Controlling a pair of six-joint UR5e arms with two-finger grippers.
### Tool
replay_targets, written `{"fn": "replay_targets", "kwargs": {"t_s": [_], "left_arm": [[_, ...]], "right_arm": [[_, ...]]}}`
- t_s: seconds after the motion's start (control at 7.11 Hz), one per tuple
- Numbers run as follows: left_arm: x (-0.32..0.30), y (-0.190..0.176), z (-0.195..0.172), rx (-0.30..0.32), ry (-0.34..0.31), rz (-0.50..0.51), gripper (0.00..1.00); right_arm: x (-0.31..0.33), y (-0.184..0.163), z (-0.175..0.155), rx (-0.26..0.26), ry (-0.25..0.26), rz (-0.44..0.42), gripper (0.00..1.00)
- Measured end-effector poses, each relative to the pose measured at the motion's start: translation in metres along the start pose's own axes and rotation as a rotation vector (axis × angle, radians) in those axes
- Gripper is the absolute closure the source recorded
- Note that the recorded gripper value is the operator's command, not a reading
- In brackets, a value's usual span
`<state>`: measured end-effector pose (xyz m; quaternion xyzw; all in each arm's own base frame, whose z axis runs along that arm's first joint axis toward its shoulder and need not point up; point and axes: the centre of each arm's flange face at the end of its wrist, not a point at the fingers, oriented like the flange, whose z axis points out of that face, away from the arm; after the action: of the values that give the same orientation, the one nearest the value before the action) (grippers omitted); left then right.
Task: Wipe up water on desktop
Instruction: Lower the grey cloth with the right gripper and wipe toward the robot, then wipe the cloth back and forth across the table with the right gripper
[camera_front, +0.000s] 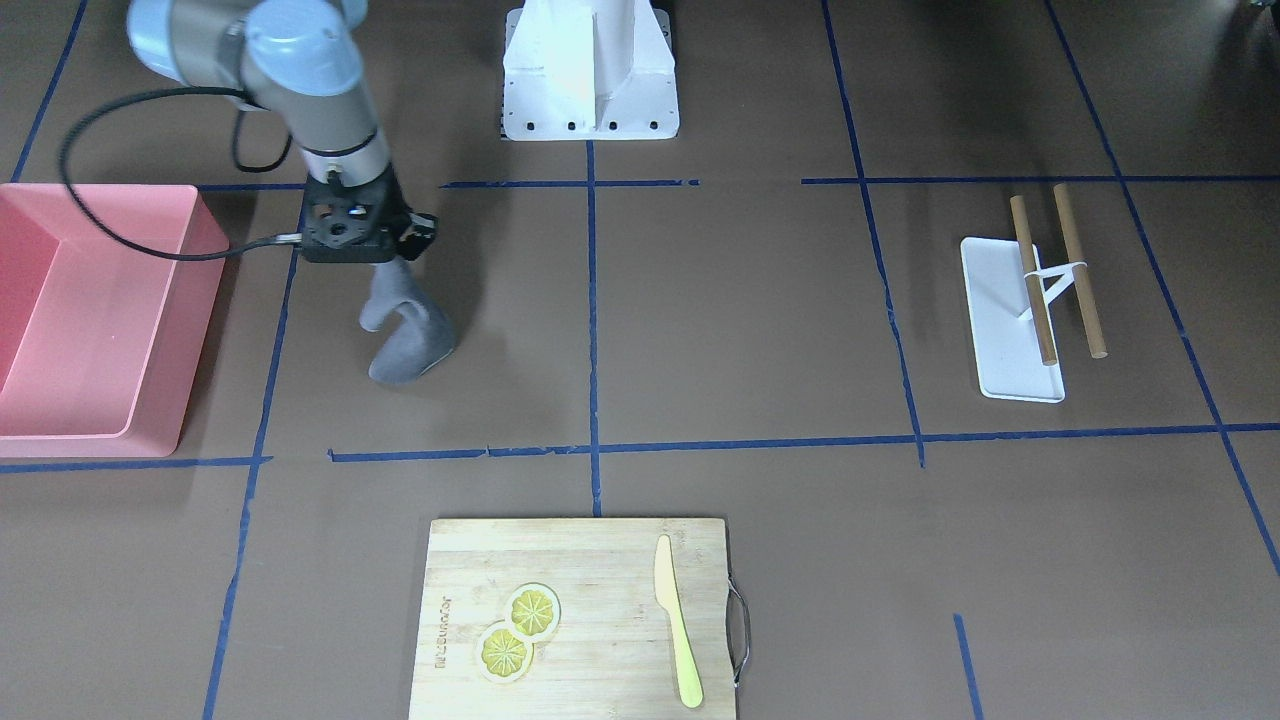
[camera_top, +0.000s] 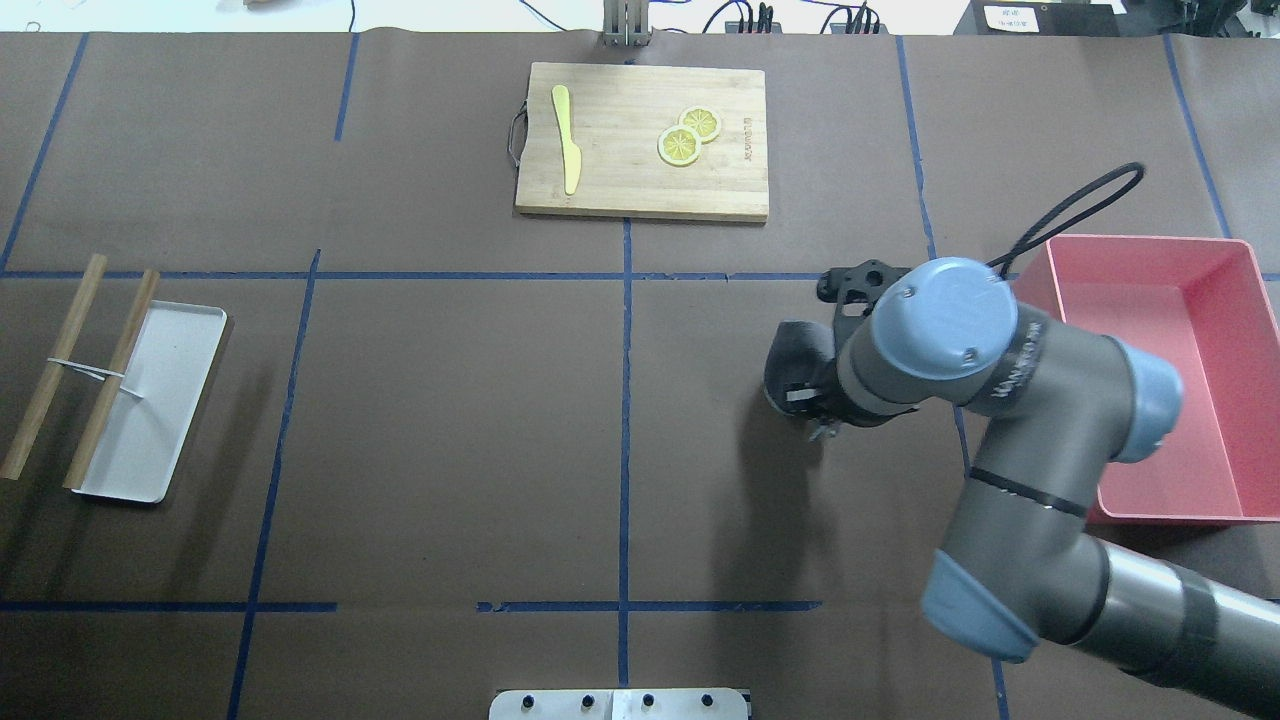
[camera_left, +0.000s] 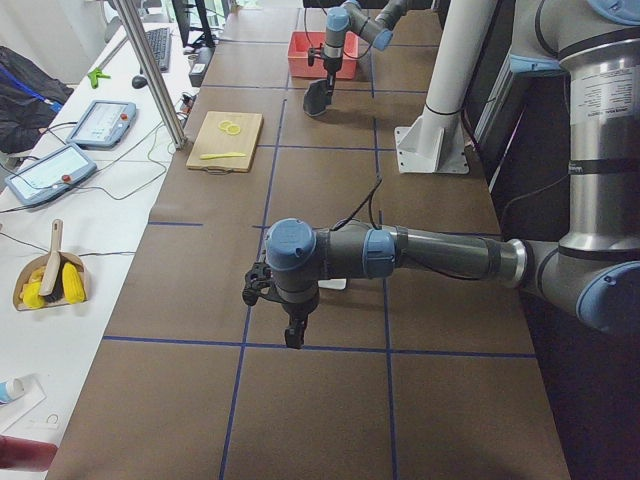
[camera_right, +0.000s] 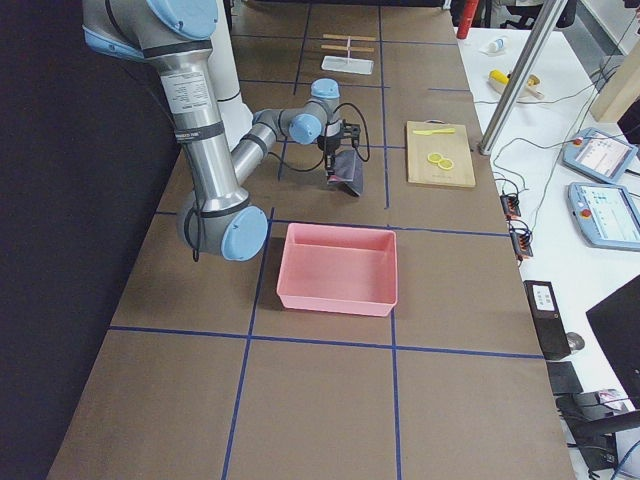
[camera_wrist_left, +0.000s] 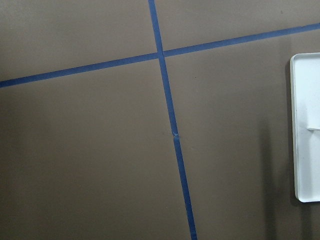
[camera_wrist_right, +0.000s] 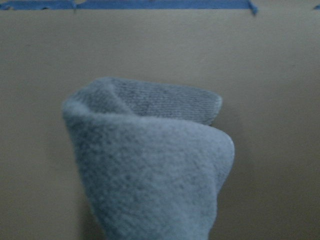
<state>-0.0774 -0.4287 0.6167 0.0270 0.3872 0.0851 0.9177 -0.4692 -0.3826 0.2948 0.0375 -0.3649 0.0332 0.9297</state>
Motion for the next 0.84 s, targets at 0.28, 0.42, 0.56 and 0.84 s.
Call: {"fn": "replay_targets", "kwargs": {"t_s": [0.28,0.42,0.56,0.84], "left_arm": [[-0.001,0.002,0.001,-0.002,0.001,-0.002,0.0],[-0.001,0.002,0.001,-0.002,0.002,-0.003,0.0],[-0.001,0.003,0.002,-0.004,0.002,-0.006,0.0],[-0.006,0.007,0.008,-0.015,0.008,-0.016,0.0]], "right_arm": [[-0.107,0.012,0.003,0.008,-0.054,0.082,1.0],[-0.153,0.014,-0.003,0.016,-0.081,0.112,1.0],[-0.181,0.017,-0.01,0.019,-0.106,0.128,1.0],[-0.165,0.02,-0.007,0.017,-0.11,0.113,1.0]]}}
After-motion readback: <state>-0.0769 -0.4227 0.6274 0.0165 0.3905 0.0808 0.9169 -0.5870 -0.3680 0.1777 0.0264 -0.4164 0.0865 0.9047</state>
